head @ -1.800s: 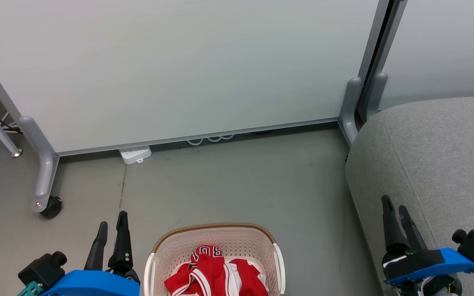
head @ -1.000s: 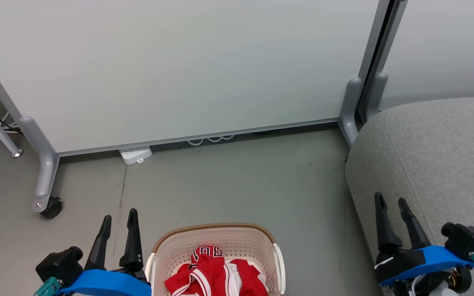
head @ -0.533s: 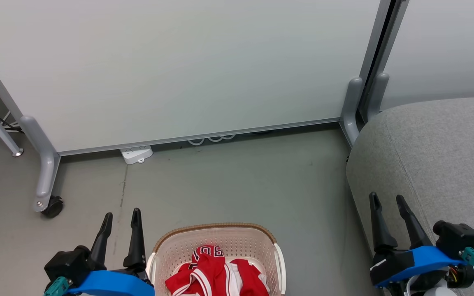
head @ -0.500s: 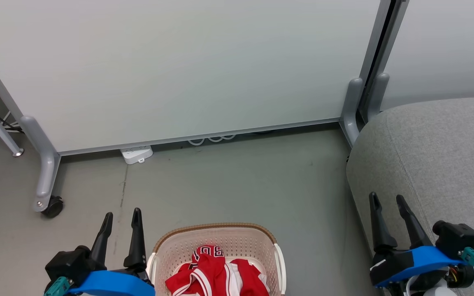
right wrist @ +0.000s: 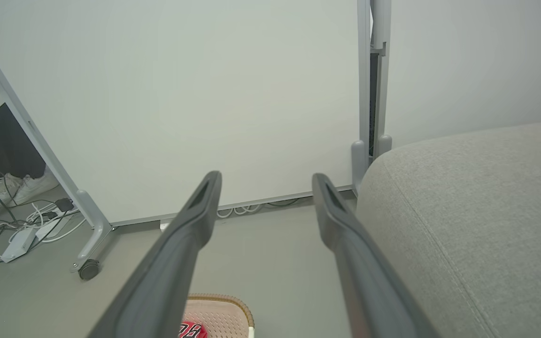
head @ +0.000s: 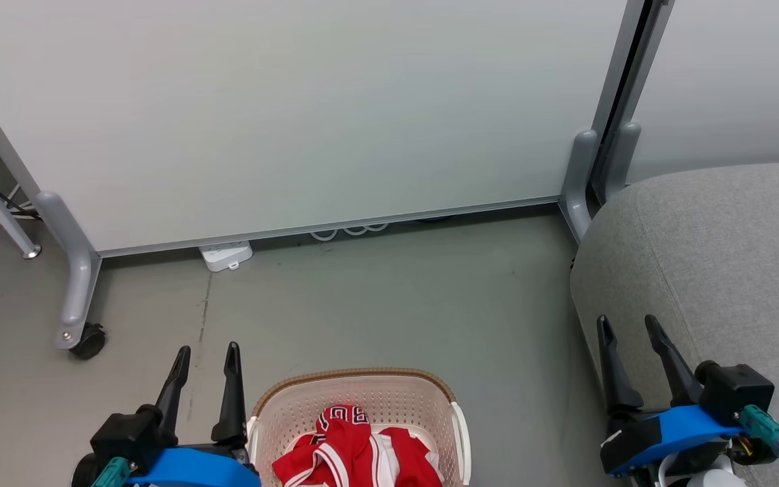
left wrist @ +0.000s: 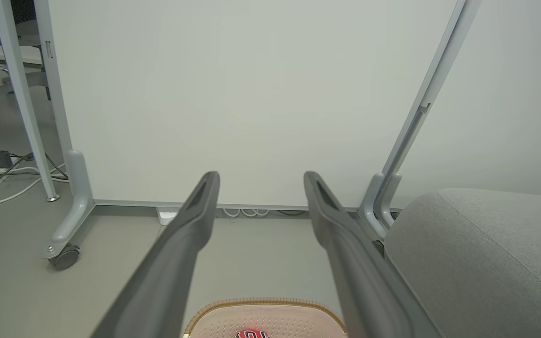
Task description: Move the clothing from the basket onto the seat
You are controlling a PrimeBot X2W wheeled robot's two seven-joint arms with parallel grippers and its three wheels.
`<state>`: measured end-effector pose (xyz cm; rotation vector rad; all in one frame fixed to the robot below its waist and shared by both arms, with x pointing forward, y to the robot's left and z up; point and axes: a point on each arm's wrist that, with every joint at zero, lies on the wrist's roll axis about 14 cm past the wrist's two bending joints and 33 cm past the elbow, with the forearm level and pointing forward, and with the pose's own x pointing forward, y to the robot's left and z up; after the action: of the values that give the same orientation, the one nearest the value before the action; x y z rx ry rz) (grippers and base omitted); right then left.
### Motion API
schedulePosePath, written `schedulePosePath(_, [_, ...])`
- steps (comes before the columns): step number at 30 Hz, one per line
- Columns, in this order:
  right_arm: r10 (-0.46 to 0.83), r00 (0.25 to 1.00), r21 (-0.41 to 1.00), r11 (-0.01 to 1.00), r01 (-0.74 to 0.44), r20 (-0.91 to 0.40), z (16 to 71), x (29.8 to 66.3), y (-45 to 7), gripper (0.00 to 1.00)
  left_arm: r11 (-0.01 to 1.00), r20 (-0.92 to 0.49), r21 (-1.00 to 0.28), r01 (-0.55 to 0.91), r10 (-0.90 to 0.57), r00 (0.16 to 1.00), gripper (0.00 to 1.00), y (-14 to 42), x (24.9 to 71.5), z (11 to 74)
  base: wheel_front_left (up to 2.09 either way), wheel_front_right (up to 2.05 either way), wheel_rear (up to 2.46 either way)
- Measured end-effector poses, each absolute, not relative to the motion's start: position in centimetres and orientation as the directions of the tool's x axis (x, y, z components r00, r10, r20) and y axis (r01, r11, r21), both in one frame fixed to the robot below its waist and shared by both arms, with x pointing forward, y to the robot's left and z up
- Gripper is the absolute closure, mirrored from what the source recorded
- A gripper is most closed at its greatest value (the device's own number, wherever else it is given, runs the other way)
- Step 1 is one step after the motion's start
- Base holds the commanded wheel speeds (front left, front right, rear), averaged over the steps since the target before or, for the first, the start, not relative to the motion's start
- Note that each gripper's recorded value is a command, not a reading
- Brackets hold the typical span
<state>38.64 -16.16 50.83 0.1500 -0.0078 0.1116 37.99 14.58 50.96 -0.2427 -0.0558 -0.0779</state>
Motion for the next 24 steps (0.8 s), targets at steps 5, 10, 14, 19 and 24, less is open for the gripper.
schedulePosePath(5, [0.117, 0.993, 0.109, 0.987, -0.118, 0.021, 50.99, 38.63, -16.05, 0.0, 0.975, 0.075, -0.203, 0.09, -0.076, 0.994, 0.0, 14.5, 37.98, 51.13, 0.0, 0.0, 0.0])
schedulePosePath(10, [0.12, 0.992, 0.079, 0.989, -0.122, 0.026, 51.09, 38.63, -16.02, 0.0, 0.98, 0.084, -0.175, 0.095, -0.081, 0.993, 0.0, 14.38, 37.97, 51.25, 0.0, 0.0, 0.0])
schedulePosePath(14, [0.125, 0.992, 0.053, 0.991, -0.126, 0.029, 51.12, 38.7, -15.94, 0.0, 0.984, 0.088, -0.152, 0.095, -0.082, 0.993, 0.0, 14.37, 37.94, 51.26, 0.0, 0.0, 0.0])
schedulePosePath(19, [0.132, 0.991, 0.029, 0.991, -0.133, 0.032, 51.13, 38.81, -15.75, 0.0, 0.987, 0.094, -0.126, 0.096, -0.084, 0.992, 0.0, 14.4, 37.84, 51.29, 0.0, 0.0, 0.0])
schedulePosePath(24, [0.134, 0.99, 0.03, 0.99, -0.135, 0.031, 51.12, 38.89, -15.66, 0.0, 0.988, 0.092, -0.125, 0.092, -0.08, 0.993, 0.0, 14.53, 37.85, 51.23, 0.0, 0.0, 0.0])
